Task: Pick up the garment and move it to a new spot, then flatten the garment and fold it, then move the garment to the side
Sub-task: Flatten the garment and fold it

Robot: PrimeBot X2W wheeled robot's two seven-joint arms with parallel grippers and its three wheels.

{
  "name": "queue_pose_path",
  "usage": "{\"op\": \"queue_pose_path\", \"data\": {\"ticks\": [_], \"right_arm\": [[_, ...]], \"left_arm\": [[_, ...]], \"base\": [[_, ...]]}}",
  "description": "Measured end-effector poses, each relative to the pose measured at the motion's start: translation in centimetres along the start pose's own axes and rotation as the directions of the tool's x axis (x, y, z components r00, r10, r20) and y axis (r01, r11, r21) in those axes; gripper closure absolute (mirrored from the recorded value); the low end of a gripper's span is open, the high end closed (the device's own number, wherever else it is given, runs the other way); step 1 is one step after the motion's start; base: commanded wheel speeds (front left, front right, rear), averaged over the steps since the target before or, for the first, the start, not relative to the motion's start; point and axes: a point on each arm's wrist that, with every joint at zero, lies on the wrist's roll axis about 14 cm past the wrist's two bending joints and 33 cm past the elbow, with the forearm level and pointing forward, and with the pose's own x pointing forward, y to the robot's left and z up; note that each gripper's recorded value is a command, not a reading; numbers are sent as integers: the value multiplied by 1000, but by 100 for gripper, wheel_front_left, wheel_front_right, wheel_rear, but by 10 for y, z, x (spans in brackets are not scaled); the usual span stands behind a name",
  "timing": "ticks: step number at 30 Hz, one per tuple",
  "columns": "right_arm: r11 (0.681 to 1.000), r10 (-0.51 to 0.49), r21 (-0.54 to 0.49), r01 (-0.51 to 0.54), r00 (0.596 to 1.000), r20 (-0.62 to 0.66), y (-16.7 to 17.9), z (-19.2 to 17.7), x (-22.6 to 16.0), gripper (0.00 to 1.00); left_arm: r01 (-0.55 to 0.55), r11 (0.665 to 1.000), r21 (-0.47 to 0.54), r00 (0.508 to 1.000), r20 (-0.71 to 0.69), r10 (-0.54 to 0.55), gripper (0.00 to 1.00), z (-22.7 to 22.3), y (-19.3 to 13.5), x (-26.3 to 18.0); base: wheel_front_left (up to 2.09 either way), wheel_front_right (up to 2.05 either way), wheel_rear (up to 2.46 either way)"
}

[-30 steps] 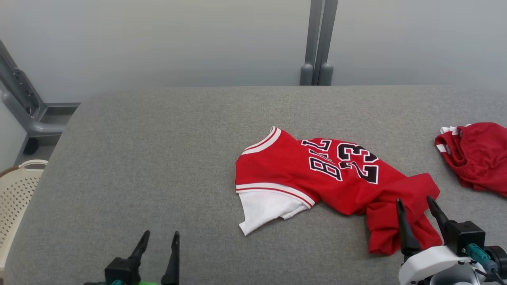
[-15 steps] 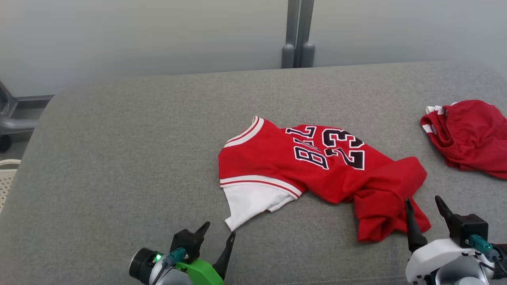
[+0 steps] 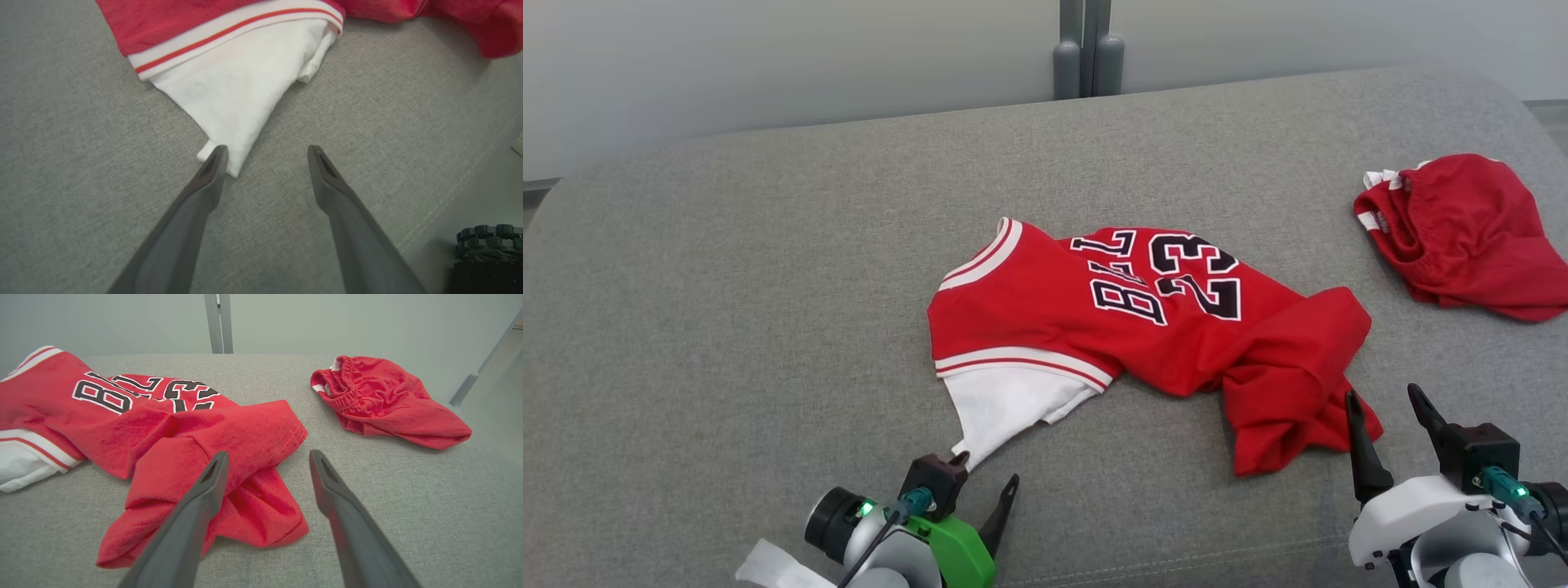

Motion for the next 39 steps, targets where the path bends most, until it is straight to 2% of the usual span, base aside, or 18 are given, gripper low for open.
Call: {"op": "queue_pose_path", "data": {"ticks": [16,17,18,19,20,30,39], "right_arm": [[1000,13,1,-13,1000,-24,5,-7,3,0],[1000,19,3,-19,999,-36,7,-10,4,0],[1000,22,5,-22,998,-50,8,-13,4,0],[1000,27,5,-27,998,-64,10,-16,5,0],[999,33,6,-33,996,-79,12,-19,6,0],[997,71,30,-66,972,-225,25,-43,14,0],[992,124,31,-120,971,-205,44,-33,34,0]], "left_arm": [[-31,999,-42,998,-54,28,0,-13,11,10],[-32,998,-46,998,-56,30,4,-13,12,11],[-32,998,-48,998,-56,29,43,-13,12,12],[-33,998,-52,998,-54,30,68,-12,13,13],[-37,997,-61,998,-48,34,98,-11,14,13],[-58,992,-108,998,-35,55,100,-5,21,16],[-76,990,-121,997,-21,74,100,-2,27,14]], "base": [[0,0,0],[0,0,0],[0,0,0],[0,0,0],[0,0,0],[0,0,0],[0,0,0]]}}
